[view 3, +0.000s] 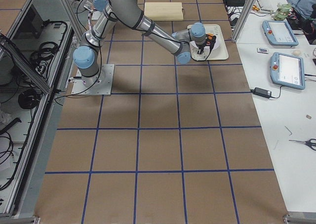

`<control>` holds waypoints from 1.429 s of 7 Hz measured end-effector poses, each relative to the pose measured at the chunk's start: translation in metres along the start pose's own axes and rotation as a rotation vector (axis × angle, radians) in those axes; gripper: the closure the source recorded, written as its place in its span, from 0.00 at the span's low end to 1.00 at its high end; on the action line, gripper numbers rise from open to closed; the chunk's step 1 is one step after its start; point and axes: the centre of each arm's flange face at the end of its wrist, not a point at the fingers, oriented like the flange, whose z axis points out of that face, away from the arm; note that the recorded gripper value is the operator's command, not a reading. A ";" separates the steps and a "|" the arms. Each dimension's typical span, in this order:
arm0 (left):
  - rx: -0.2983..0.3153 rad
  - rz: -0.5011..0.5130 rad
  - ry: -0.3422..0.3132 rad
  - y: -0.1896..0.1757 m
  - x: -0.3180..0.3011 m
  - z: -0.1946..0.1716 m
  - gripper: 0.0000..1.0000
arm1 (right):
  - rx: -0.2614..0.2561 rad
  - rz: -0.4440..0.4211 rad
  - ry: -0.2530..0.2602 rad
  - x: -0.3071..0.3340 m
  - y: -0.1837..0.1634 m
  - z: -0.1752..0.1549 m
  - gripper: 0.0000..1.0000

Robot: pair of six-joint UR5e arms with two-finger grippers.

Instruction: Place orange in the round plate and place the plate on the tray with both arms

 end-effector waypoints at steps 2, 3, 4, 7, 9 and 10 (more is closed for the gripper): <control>-0.003 0.000 0.000 0.000 0.000 0.001 0.00 | 0.020 -0.041 0.037 -0.014 -0.020 -0.022 0.00; -0.005 0.001 0.000 0.001 0.000 0.002 0.00 | -0.001 -0.090 0.121 -0.026 -0.035 -0.051 0.00; -0.008 0.001 0.000 0.002 0.000 0.004 0.00 | -0.034 -0.135 0.214 -0.039 -0.044 -0.091 0.00; -0.008 0.001 0.000 0.003 0.000 0.004 0.00 | -0.144 -0.210 0.410 -0.084 -0.001 -0.251 0.00; -0.007 0.001 -0.001 0.003 0.000 0.004 0.00 | -0.227 -0.255 0.445 -0.097 0.048 -0.315 0.00; -0.007 0.001 -0.001 0.003 0.000 0.004 0.00 | -0.245 -0.266 0.448 -0.098 0.059 -0.323 0.00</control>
